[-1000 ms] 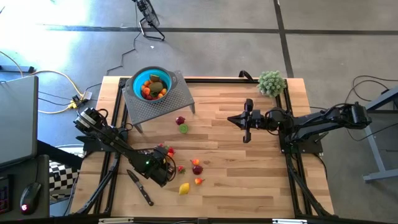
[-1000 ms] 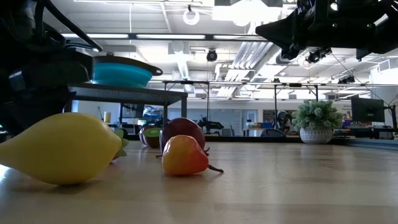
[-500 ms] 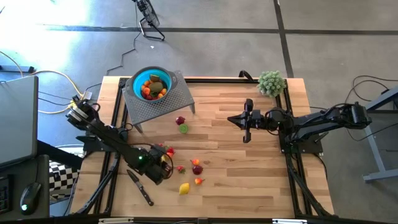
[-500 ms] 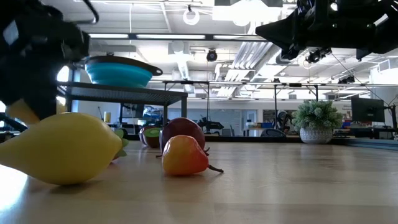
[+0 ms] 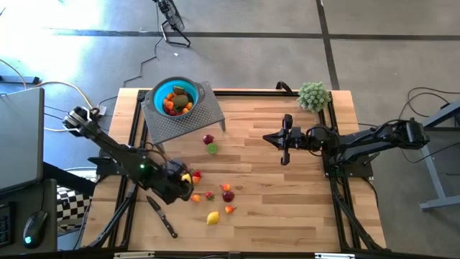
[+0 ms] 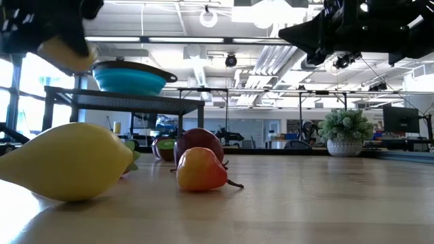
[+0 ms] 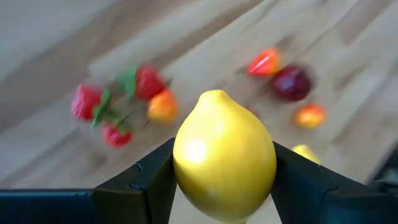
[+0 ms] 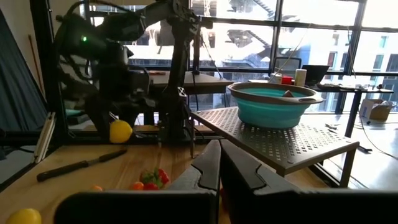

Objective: Pick & Place Fruit
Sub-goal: Put the left yellow lemon into the blue strainer bowl on the shelf

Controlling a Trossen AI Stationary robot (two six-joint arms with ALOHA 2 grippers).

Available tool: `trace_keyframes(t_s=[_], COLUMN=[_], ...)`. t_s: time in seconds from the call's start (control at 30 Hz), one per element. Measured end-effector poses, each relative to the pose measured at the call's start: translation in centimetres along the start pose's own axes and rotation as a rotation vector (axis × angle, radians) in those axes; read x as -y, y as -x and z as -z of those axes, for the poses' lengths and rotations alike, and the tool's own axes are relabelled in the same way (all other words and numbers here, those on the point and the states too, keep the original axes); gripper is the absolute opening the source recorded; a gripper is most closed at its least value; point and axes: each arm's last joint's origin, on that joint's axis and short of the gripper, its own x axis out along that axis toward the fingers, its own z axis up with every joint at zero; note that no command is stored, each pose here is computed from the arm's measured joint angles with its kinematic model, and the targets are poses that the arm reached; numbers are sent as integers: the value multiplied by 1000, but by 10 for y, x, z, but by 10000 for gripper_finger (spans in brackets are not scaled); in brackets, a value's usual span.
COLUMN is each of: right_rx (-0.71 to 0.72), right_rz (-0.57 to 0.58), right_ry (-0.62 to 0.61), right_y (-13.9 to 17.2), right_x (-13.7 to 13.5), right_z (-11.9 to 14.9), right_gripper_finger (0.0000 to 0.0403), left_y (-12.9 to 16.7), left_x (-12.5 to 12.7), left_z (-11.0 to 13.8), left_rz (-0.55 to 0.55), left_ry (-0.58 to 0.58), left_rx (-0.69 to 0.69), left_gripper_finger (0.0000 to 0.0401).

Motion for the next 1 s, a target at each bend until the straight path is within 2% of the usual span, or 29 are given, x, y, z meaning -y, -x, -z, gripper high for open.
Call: trace_keyframes(t_s=[0.27,0.57,0.7,1.0], right_rx=[1,3,4,3], right_rz=[0,0,0,0], right_ry=[0,-2,-2,0], right_y=[0,0,0,0], right_x=[0,0,0,0], right_z=[0,0,0,0], right_gripper_finger=[2,2,2,2], left_y=[38,75,81,86], left_x=[-2,-6,-8,-27], left_z=[-24,-58,-79,-128], left_rz=[164,286,276,82], left_ry=[-56,-123,-156,-149], left_rx=[253,522,619,688], left_gripper_finger=[205,205,205,205])
